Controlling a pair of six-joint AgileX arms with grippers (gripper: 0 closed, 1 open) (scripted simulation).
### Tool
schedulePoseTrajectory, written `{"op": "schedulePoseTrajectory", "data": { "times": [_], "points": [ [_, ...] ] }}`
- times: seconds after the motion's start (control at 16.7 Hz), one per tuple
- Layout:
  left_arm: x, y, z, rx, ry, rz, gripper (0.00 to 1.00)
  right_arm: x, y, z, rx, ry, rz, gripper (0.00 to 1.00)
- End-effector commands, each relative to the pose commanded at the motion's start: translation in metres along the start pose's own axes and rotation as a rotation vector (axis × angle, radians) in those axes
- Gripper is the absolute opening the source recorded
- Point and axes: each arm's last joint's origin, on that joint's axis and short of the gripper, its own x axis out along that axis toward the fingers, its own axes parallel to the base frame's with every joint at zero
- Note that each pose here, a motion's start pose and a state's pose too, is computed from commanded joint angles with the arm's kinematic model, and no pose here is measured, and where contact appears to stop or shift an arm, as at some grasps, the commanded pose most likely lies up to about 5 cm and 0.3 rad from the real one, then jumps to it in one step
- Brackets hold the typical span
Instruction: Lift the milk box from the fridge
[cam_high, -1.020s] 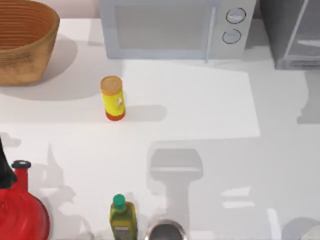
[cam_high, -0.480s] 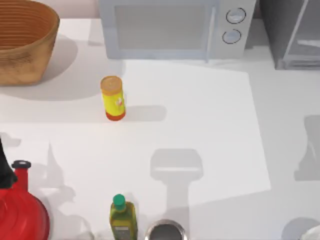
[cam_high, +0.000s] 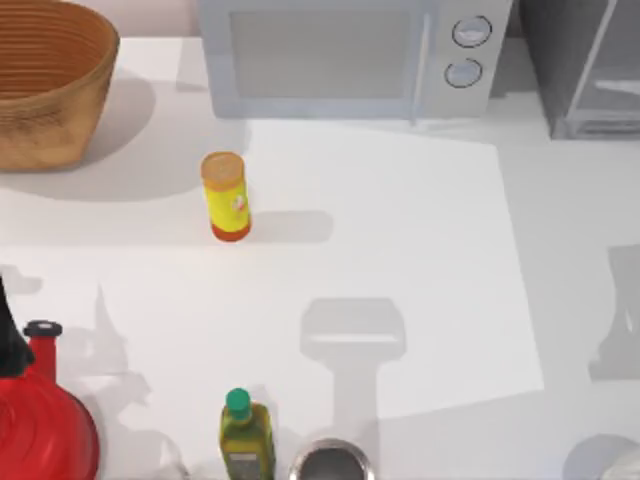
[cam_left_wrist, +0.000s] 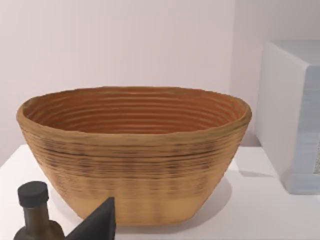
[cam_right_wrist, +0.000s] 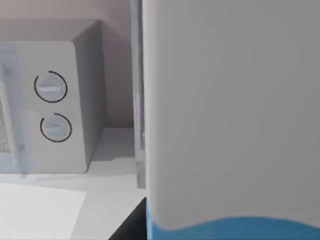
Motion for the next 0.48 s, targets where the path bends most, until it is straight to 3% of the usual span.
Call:
{"op": "schedulePoseTrajectory", "data": {
  "times": [0.24,0.48],
  "points": [
    [0.0,0.0,0.0,0.0,0.0,0.0,1.0,0.001,0.0,0.002,0.001,-0.001,0.004,0.0],
    [0.0,0.0,0.0,0.0,0.0,0.0,1.0,0.008,0.01,0.017,-0.003,-0.027,0.075,0.0]
  ]
}}
